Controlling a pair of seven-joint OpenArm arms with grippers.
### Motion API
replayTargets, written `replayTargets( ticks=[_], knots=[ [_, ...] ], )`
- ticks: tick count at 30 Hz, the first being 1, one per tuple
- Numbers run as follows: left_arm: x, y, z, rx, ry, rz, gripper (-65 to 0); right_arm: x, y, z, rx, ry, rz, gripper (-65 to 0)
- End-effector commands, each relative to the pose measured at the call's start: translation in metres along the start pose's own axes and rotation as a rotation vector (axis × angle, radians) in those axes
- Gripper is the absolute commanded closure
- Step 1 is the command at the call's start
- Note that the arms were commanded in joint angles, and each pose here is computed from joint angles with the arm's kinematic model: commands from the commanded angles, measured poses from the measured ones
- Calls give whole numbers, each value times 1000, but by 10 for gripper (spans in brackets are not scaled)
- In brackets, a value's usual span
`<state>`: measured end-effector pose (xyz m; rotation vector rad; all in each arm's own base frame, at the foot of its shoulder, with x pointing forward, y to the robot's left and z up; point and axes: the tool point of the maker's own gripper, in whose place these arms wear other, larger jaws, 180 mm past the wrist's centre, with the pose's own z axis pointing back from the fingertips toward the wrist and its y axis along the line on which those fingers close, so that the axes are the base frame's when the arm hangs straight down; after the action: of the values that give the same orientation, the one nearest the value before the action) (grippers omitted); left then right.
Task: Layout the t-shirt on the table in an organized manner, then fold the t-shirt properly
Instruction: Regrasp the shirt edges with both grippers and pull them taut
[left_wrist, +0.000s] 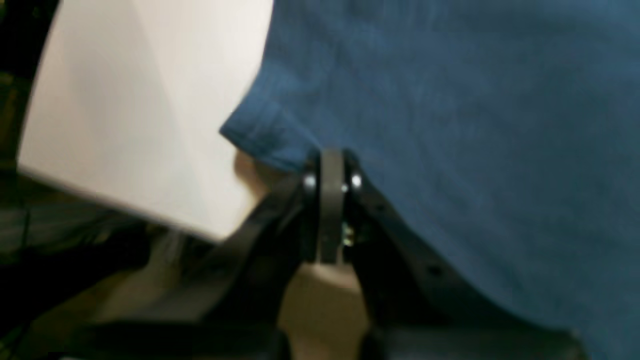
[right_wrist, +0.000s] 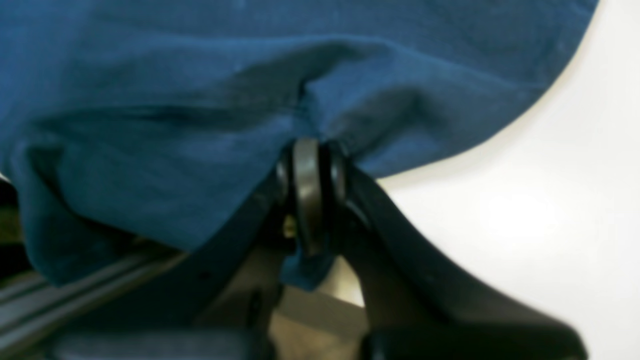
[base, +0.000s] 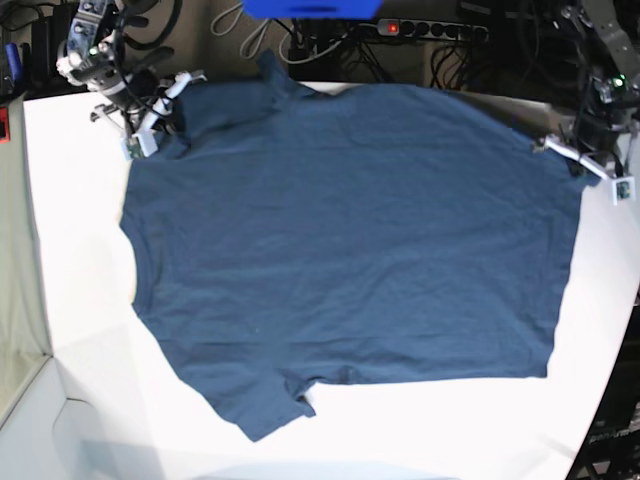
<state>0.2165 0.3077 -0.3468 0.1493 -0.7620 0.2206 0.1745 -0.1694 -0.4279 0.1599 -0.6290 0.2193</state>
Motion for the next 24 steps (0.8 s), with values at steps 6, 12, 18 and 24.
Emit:
replayTargets(
  ticks=[6,12,18,24],
  knots=[
    [33,1,2,8,-93,1,0,53,-13,22,-78,-84,105,0],
    [46,0,1,5,-126,11,0,82,-29,25,-125,-96,151,0],
    [62,-3,-1,-1,-163,24,0,110,-34,24,-138,-151,163,0],
    [65,-2,-2,1,-171,25,0,117,-43,6,-122,-145,137,0]
  ],
)
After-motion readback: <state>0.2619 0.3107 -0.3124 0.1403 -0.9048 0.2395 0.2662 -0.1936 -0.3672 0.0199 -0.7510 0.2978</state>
